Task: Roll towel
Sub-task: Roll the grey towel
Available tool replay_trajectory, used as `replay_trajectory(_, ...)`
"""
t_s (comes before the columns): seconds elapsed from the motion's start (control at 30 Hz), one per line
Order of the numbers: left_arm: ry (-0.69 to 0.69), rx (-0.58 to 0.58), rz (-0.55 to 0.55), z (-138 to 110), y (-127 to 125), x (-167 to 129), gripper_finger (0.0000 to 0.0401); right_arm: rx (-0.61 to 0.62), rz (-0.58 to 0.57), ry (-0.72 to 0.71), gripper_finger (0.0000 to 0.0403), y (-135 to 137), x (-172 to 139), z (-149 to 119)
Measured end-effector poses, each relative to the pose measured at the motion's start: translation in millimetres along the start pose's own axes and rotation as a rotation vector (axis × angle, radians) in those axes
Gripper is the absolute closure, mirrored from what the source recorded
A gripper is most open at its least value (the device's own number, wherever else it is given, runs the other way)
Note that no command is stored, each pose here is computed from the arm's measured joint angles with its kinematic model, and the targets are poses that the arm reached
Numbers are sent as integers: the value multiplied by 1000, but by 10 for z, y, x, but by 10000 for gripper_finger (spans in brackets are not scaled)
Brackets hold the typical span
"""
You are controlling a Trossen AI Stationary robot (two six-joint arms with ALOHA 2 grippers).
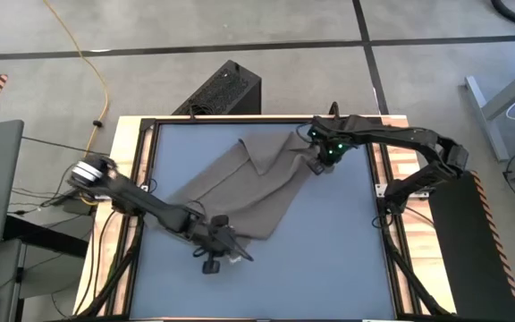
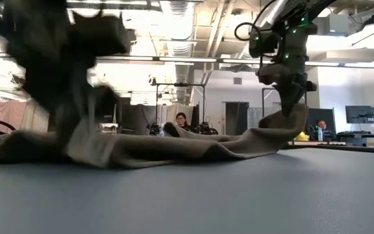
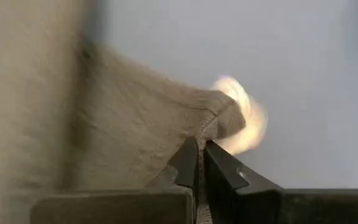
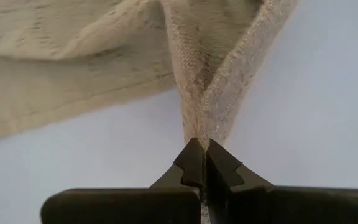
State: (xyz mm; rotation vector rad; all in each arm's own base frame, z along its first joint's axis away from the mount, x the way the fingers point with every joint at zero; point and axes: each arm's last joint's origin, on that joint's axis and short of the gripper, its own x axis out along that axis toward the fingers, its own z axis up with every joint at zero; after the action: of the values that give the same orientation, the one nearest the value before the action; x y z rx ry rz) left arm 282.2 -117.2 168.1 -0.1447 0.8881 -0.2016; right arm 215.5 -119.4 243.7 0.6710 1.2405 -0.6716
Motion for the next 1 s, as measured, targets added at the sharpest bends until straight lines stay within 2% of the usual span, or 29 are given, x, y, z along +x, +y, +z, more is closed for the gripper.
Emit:
replay_trajectory(0.1,-117,25,61,139,1,-533,400,6,69,0,382,-26,-131,-73)
replay_trajectory(0.23,-322,19,167,167,59,-1327,400,13,215,-60,382,-48,-383,-186)
replay_trajectory(0.37,-580,-46,248,46,162,-2086,401,49,402,-211,382,-34,-722,-317)
replay_trajectory(0.53,-878,-106,242,-224,295,-2811,401,91,639,-439,382,21,-1189,-554)
replay_trajectory(0.63,-977,-110,220,-369,351,-3048,401,106,758,-567,382,66,-1436,-726)
replay_trajectory(0.77,-1016,-74,201,-449,375,-3152,401,165,849,-708,382,149,-1653,-910)
replay_trajectory(0.9,-1039,69,126,-400,323,-3167,401,167,950,-786,382,313,-1785,-1026)
replay_trajectory(1.0,-1121,222,111,-327,274,-3225,401,179,1000,-864,382,452,-1860,-1062)
